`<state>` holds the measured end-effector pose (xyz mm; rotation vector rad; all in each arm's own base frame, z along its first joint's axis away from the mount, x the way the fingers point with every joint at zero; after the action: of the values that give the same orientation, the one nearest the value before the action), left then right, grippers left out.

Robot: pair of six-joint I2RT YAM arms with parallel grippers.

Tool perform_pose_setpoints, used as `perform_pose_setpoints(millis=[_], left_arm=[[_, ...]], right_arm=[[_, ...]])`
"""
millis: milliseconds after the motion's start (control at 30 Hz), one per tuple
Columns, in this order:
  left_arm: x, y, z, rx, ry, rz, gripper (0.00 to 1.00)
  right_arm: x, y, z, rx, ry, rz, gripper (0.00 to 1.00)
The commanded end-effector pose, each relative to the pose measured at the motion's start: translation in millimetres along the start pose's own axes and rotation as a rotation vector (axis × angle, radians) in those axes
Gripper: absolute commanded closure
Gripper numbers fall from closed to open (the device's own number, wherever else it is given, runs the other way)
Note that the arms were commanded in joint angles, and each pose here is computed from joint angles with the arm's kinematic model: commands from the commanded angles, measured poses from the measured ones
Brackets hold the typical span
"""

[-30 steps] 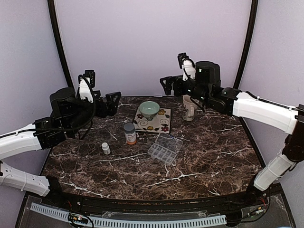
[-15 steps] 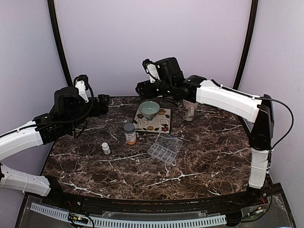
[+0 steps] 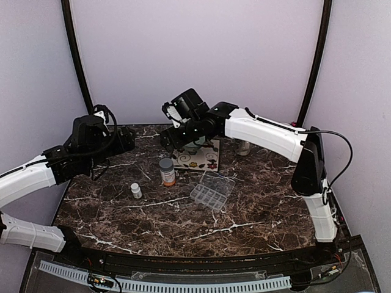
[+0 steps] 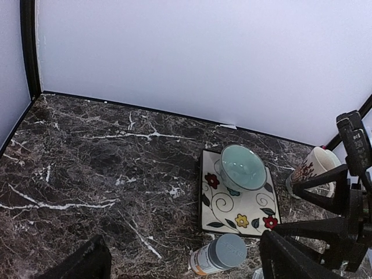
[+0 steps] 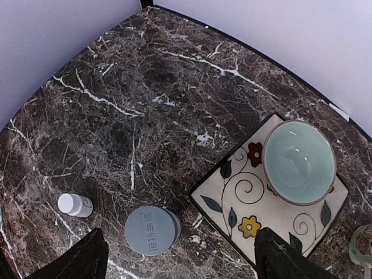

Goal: Sort the pills into containers
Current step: Pick up the pill bottle from the center of the board.

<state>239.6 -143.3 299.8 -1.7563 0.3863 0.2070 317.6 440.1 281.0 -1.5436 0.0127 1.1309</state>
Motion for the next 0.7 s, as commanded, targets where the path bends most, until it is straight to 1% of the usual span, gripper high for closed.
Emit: perform_pose_setpoints(millis=[0, 300, 667], left_arm=[[-6.5, 7.4, 8.1, -0.05, 0.007, 0.025, 0.08], [-5.6, 15.0, 9.9, -0.061, 0.018, 0.053, 0.08], [-3.0, 17.5, 9.5, -0.062, 0.024, 0.06, 0.08]], right_arm=[[2.9, 2.5, 16.4, 0.014, -0.059, 0.03, 0.13], [28.8, 20.4, 25.5, 0.02, -0.081, 0.092, 0.13], [48.4, 31.8, 26.5, 0.025, -0.08, 0.141, 0.13]])
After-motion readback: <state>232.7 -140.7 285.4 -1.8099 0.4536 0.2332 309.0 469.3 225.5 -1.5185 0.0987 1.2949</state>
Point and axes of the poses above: each gripper's point midway between its finger pads, its own x axis out along the fingers, its own z axis along the line the jaws close on, y = z × x, the point moved 9 cm from there along -x, back along the fingers, and after that the axes turned 6 degrees about x, right-handed, at the moved point
